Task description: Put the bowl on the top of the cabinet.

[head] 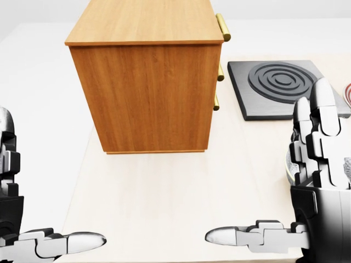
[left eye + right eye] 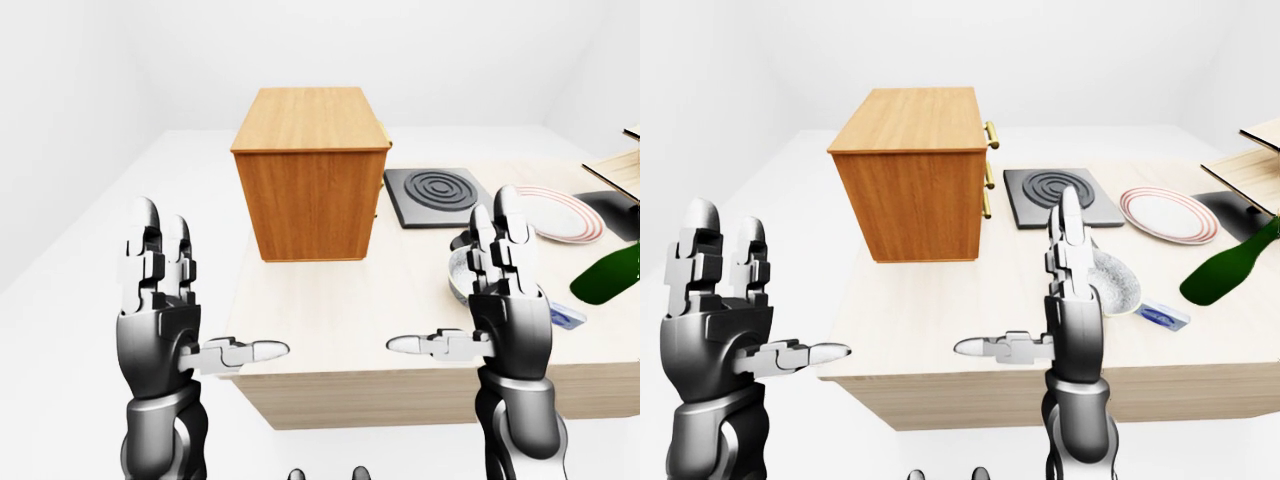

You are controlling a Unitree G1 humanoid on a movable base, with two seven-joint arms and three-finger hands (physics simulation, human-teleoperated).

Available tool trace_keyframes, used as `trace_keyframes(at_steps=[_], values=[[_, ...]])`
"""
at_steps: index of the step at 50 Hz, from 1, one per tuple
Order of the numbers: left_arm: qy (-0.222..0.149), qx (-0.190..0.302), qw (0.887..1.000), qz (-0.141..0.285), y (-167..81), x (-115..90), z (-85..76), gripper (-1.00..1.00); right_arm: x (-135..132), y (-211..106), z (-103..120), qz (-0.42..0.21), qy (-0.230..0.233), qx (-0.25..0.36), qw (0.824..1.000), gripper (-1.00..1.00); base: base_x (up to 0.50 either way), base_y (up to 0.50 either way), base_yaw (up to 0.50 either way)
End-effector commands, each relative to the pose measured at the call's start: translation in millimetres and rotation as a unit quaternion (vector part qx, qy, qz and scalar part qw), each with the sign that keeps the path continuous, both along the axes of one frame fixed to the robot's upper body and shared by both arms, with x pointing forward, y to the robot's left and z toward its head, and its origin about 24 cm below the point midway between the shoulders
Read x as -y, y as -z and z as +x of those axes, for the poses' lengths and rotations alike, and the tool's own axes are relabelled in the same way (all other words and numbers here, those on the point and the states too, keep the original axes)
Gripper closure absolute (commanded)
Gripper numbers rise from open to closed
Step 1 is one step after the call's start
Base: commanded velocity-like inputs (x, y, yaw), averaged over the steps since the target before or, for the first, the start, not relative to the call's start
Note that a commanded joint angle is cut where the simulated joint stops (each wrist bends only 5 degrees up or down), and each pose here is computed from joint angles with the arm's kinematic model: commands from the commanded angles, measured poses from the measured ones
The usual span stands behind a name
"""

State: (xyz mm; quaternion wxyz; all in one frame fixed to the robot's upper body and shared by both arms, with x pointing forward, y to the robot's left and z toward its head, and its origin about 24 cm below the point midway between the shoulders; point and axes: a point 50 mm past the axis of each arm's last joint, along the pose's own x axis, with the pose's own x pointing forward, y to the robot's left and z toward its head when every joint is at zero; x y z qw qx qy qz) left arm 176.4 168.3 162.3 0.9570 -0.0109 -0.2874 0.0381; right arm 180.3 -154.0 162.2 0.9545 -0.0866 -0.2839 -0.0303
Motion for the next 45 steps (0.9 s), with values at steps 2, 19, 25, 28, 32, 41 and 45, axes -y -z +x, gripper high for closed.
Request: trace_keyframes(at_steps=[2,19,25,28,32,41,45], values=[[0.014,-0.007,1.000,0.002,3.2,3.3,4.0,-1.00,1.6,-0.3,2.2,0.004,0.004,0.002,1.000,-1.00,0.49,0.11,0.00],[0.013,0.000,1.000,0.003,0.4,4.0,3.1,-1.00,1.7,-1.2,2.7,0.004,0.004,0.005,1.000,-1.00,0.48,0.08,0.00],[0.015,-0.008,1.000,0.002,3.5,4.3,4.6,-1.00,2.3,-0.8,2.9,0.005,0.004,0.004,1.000,-1.00,0.32,0.07,0.00],[0.015,-0.009,1.000,0.001,4.3,4.2,5.0,-1.00,2.2,-0.2,3.5,0.005,0.004,0.002,1.000,-1.00,0.00,0.00,0.00],[0.016,-0.010,1.000,0.002,4.6,4.3,5.1,-1.00,1.8,-0.1,3.1,0.006,0.003,0.002,1.000,-1.00,0.00,0.00,0.00],[0.015,-0.008,1.000,0.002,3.6,4.1,4.3,-1.00,1.6,0.8,3.5,0.008,0.001,0.000,1.000,-1.00,0.00,0.00,0.00],[0.016,-0.011,1.000,0.001,5.0,4.1,5.4,-1.00,1.9,0.0,3.2,0.008,0.002,0.002,1.000,-1.00,0.00,0.00,0.00]])
